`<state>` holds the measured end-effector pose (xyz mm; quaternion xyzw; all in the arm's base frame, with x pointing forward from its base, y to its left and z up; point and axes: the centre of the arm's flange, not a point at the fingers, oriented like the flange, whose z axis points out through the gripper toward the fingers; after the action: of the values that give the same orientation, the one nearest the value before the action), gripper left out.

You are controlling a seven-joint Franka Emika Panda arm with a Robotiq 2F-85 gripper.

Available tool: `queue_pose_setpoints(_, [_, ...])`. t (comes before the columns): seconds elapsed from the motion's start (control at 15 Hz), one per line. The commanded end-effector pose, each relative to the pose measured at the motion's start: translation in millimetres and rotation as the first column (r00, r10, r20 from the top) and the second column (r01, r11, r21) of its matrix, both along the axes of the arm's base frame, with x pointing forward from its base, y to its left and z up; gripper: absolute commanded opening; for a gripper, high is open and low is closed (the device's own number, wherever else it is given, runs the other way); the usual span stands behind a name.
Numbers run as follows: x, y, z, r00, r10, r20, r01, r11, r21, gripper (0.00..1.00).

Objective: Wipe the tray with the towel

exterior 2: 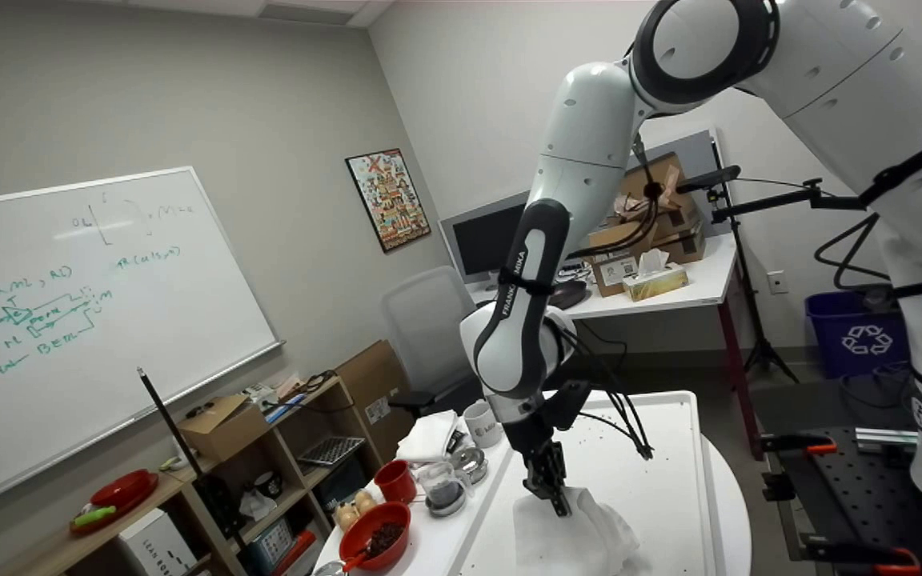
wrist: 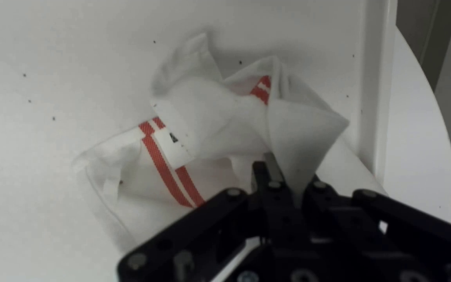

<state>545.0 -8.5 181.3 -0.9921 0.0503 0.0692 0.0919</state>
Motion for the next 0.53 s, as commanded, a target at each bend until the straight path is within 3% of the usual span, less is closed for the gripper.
queue_pose_setpoints(0.0, [-35,-18,-5,1.0,-0.018,-0.014,0.018,1.0,-0.004,0.08])
queue_pose_setpoints(0.27, [-32,-17,-16,0.999,-0.04,-0.029,0.039,0.998,-0.043,0.07])
queue_pose_setpoints(0.47, [-18,3,-21,0.999,-0.02,-0.043,0.017,0.997,-0.076,0.07])
